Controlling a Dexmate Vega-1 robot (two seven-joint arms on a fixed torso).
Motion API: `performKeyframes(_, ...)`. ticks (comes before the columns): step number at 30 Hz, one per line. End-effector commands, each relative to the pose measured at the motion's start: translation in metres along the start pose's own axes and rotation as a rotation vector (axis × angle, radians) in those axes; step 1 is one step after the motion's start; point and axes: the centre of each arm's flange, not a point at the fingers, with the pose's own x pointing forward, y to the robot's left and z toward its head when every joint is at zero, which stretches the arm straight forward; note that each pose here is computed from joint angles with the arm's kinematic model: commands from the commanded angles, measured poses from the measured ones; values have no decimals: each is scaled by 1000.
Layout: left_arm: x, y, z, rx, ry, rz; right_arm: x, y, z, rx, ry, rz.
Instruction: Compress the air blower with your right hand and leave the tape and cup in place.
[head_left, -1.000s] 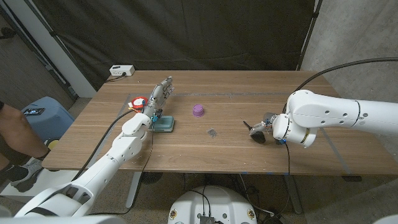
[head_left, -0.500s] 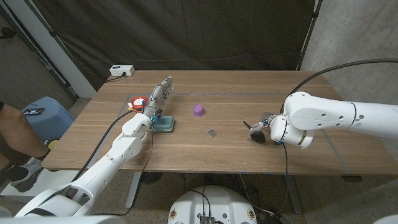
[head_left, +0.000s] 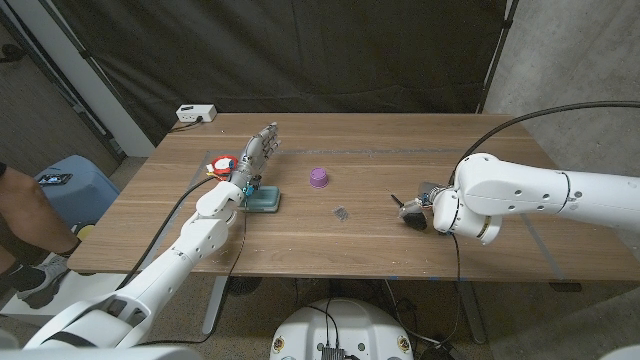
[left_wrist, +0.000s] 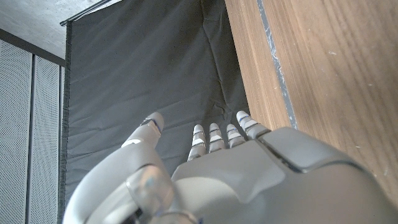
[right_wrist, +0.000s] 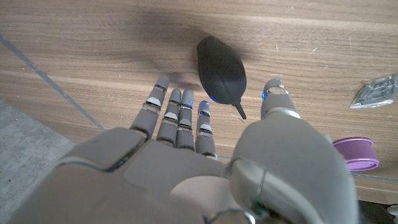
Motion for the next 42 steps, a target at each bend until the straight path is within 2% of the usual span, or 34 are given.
performKeyframes(1, 4, -3, 0, 0, 2, -12, -1, 3, -7, 11, 6, -5)
performKeyframes(19, 6, -3, 1, 1, 6, -19, 4, 8, -5, 25, 5, -29)
performKeyframes(42, 4, -4, 0, -4, 2, -13, 10, 12, -6, 28, 22, -10)
